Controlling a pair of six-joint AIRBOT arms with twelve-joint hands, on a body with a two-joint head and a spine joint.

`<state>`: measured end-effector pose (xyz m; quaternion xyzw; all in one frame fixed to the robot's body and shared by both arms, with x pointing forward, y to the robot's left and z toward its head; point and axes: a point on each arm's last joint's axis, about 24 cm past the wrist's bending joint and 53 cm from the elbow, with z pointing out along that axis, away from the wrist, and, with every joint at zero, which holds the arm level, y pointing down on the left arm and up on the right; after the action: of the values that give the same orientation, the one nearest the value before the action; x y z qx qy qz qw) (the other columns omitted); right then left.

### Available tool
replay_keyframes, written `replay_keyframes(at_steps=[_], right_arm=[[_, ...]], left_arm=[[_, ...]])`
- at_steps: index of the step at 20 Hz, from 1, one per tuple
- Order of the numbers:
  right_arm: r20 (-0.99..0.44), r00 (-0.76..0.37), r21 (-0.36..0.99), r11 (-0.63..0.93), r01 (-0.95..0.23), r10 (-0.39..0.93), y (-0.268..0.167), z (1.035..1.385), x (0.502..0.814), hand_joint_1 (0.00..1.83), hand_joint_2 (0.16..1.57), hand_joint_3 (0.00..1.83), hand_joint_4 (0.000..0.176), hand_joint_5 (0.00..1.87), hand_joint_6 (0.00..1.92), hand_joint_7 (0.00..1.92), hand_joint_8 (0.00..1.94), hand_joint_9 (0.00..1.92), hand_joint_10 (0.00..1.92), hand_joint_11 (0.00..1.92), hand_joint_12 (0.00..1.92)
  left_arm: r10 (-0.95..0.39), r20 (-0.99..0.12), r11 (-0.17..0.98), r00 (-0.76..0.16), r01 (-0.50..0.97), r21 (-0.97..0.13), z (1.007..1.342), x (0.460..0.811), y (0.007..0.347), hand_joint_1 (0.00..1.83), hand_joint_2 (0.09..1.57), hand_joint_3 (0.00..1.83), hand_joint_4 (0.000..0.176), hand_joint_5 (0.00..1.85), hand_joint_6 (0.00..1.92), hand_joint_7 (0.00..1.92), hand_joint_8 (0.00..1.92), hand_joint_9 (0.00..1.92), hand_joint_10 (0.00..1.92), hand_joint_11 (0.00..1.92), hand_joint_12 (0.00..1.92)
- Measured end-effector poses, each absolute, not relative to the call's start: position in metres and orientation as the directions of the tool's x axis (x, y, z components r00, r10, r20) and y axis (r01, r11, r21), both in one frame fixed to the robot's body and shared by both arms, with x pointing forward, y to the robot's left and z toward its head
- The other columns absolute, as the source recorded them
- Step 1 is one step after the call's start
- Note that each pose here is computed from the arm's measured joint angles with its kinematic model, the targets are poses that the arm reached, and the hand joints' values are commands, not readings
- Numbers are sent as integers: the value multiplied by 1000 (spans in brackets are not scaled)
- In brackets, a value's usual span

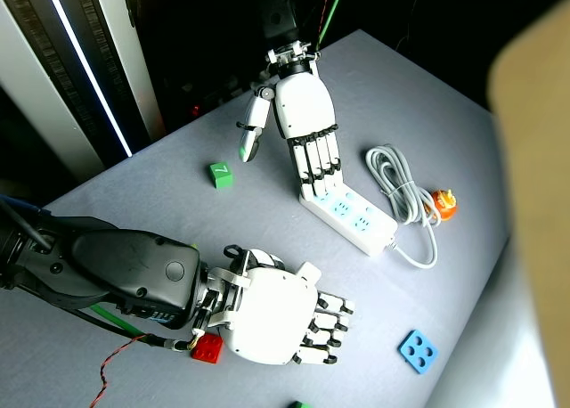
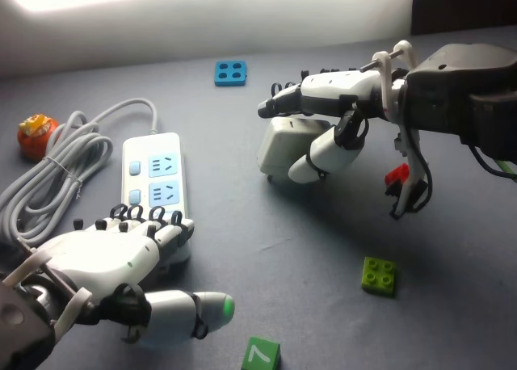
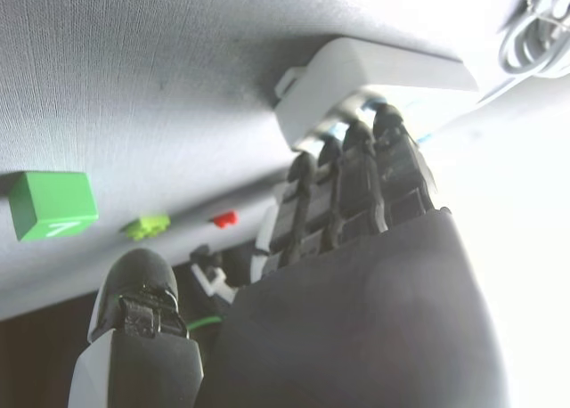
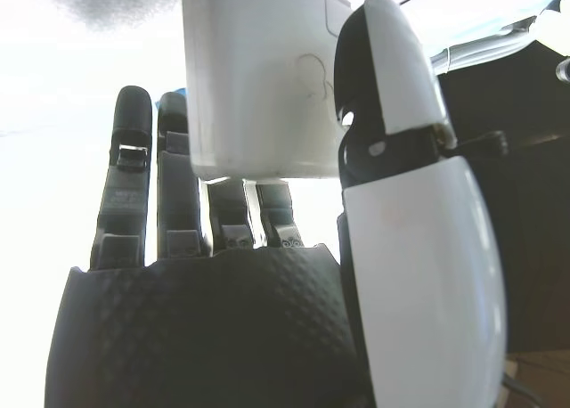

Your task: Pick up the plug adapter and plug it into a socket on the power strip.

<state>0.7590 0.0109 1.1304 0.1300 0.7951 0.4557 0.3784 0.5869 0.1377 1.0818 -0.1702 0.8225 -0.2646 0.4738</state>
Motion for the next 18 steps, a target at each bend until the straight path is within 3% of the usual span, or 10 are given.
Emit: replay_keyframes(at_steps=[6,11,16,17,18], right_arm=[[-482,-682,824,550,-139,550,12,1130,758,1079,1118,6,0,469,6,529,9,490,17,59,963],[-482,-683,824,549,-140,549,13,1130,758,1117,1126,0,0,714,4,805,4,789,15,378,849],[-482,-684,824,549,-141,548,14,1130,758,1103,1159,1,0,769,7,864,6,881,20,488,860],[-481,-684,824,549,-141,548,14,1130,758,1139,1152,0,0,883,856,1003,0,1017,14,683,746],[-481,-684,824,549,-141,548,14,1130,758,1224,1129,2,0,831,1147,1078,843,1139,17,799,742]], left_arm=[[-542,-689,797,-480,-36,-602,1086,597,142,0,1149,0,0,9,3,31,6,33,6,14,7],[-551,-686,792,-474,-39,-609,1090,599,142,0,1143,0,0,3,1,29,3,33,6,14,6],[-539,-691,798,-481,-29,-602,1092,600,145,0,1154,2,0,0,0,24,0,30,3,1,2],[-538,-689,797,-486,-28,-603,1092,600,144,0,1150,0,0,0,0,11,0,23,0,2,2],[-531,-691,801,-490,-25,-598,1090,599,144,0,1149,0,0,0,0,16,3,31,4,18,9]])
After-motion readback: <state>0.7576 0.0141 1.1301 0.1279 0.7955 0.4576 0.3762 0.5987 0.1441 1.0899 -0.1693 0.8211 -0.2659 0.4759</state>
